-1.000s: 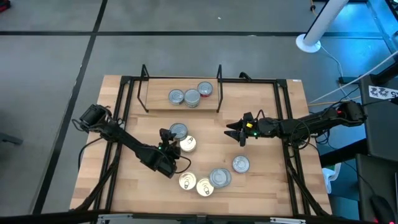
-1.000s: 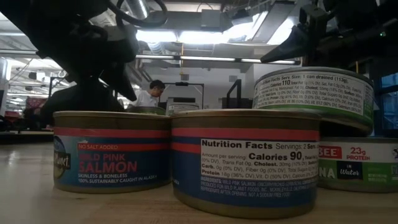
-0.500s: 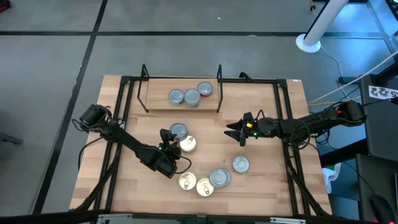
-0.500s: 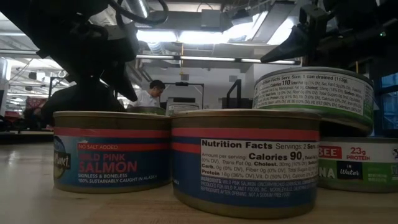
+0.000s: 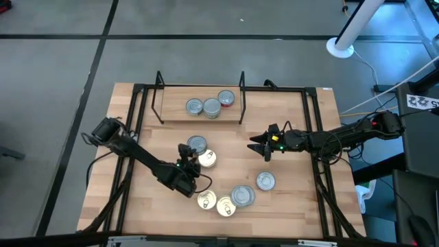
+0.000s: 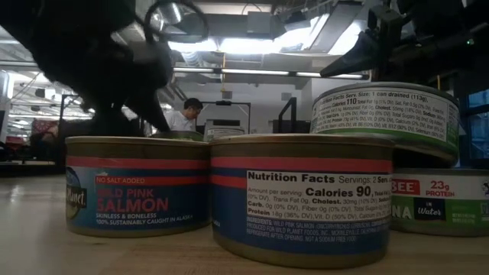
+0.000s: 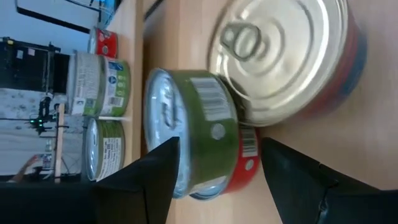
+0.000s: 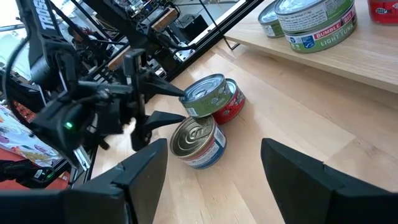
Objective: Stack canned seafood by type on shelf
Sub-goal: Stack the green tuna can on top of the other green tuna can on the shelf
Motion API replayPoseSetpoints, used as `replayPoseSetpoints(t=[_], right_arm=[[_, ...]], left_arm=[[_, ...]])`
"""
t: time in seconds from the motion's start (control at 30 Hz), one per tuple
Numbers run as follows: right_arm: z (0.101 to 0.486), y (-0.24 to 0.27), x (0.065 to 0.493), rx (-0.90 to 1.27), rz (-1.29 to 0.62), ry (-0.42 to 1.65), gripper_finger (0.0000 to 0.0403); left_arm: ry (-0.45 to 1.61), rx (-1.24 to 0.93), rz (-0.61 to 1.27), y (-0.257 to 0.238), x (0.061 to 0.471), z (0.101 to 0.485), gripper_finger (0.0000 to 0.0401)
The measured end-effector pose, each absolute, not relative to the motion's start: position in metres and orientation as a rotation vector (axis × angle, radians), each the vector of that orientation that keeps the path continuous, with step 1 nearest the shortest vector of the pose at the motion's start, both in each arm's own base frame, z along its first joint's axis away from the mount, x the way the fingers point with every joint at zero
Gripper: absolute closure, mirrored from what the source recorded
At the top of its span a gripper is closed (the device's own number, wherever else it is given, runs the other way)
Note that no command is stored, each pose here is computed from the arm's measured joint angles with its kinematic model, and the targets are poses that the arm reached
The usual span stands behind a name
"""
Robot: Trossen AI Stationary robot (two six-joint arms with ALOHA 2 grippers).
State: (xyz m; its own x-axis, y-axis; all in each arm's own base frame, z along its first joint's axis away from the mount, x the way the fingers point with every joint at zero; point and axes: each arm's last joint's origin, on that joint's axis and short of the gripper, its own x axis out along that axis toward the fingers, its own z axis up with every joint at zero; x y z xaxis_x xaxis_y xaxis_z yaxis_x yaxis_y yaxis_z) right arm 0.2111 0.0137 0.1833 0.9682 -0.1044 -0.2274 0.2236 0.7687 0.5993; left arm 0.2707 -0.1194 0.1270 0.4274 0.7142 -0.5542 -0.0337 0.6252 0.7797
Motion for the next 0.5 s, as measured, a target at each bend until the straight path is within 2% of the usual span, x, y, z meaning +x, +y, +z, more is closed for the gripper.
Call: replayPoseSetpoints(t=[0.5], right_arm=[[0.183,0.014,0.211,0.672,-0.18,0.186,0.0143]], left_arm=[[0.969,0.851,0.635,-0.119,0.275,0.112,0.018]])
